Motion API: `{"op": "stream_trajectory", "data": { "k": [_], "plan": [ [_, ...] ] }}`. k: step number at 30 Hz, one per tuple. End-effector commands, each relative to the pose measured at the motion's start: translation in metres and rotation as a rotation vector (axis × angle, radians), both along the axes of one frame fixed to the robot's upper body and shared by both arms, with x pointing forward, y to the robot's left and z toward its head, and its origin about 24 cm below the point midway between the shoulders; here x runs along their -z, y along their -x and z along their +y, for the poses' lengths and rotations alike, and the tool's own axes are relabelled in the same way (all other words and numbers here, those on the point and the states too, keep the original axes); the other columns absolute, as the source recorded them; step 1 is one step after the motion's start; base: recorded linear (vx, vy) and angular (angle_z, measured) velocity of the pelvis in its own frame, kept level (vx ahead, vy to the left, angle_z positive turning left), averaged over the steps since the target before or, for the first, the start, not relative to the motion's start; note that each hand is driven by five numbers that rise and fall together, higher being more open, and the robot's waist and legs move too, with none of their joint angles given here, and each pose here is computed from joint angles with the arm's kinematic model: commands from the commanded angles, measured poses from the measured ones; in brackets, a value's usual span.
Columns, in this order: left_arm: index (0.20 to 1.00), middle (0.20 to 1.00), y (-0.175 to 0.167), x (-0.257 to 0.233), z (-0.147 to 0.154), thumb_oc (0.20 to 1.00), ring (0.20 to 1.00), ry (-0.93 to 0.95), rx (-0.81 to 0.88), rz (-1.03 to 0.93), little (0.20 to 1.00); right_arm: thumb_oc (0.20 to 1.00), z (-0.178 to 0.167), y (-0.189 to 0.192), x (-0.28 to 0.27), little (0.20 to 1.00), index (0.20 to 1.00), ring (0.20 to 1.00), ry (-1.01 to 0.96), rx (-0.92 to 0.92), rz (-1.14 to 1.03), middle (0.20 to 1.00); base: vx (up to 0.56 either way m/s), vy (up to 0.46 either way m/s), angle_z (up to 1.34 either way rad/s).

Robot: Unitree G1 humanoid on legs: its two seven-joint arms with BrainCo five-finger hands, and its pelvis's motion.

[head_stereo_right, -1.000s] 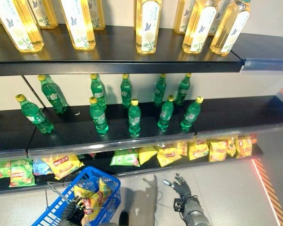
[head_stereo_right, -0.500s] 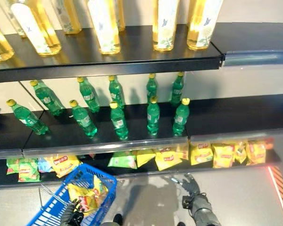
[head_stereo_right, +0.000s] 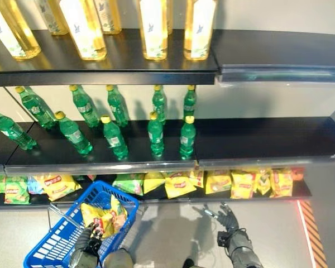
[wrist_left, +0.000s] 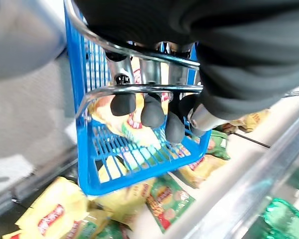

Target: Pick up the snacks into the basket

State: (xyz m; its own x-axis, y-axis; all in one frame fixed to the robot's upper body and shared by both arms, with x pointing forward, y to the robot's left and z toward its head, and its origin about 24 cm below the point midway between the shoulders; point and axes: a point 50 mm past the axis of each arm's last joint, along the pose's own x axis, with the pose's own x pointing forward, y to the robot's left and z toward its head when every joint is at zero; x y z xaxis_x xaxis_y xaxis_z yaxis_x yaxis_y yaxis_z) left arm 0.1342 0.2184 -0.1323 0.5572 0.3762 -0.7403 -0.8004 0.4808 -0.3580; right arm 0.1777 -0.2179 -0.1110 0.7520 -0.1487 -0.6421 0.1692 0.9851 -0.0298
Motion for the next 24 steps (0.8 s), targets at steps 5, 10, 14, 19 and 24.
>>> {"op": "stream_trajectory", "data": {
  "k": [5,10,14,19,24],
  "plan": [
    [0.2,0.2,-0.021,-0.026,0.021,0.2,0.2,-0.129,0.049,-0.165,0.2,1.0,0.012,-0.025,-0.022,1.0,1.0,1.0,-0.034,-0.014,-0.164,1.0,0.1,0.033,-0.08],
    [0.2,0.2,-0.028,-0.036,0.022,0.2,0.2,-0.16,0.086,-0.225,0.2,1.0,0.021,-0.036,-0.035,1.0,1.0,1.0,-0.012,-0.084,-0.241,1.0,-0.01,0.066,-0.01],
    [0.2,0.2,-0.031,-0.042,0.023,0.2,0.2,-0.171,0.095,-0.26,0.2,1.0,0.021,-0.04,-0.043,1.0,1.0,1.0,0.036,-0.104,-0.28,1.0,0.04,-0.069,0.01],
    [0.2,0.2,-0.036,-0.046,0.02,0.2,0.2,-0.17,0.113,-0.288,0.2,1.0,0.016,-0.04,-0.045,1.0,1.0,1.0,0.079,-0.109,-0.293,1.0,0.09,-0.134,0.3],
    [0.2,0.2,-0.048,-0.049,0.011,0.2,0.2,-0.134,0.108,-0.324,0.2,1.0,0.002,-0.044,-0.057,1.0,1.0,1.0,0.136,-0.092,-0.348,1.0,-0.05,-0.019,0.59]
  ]
}}
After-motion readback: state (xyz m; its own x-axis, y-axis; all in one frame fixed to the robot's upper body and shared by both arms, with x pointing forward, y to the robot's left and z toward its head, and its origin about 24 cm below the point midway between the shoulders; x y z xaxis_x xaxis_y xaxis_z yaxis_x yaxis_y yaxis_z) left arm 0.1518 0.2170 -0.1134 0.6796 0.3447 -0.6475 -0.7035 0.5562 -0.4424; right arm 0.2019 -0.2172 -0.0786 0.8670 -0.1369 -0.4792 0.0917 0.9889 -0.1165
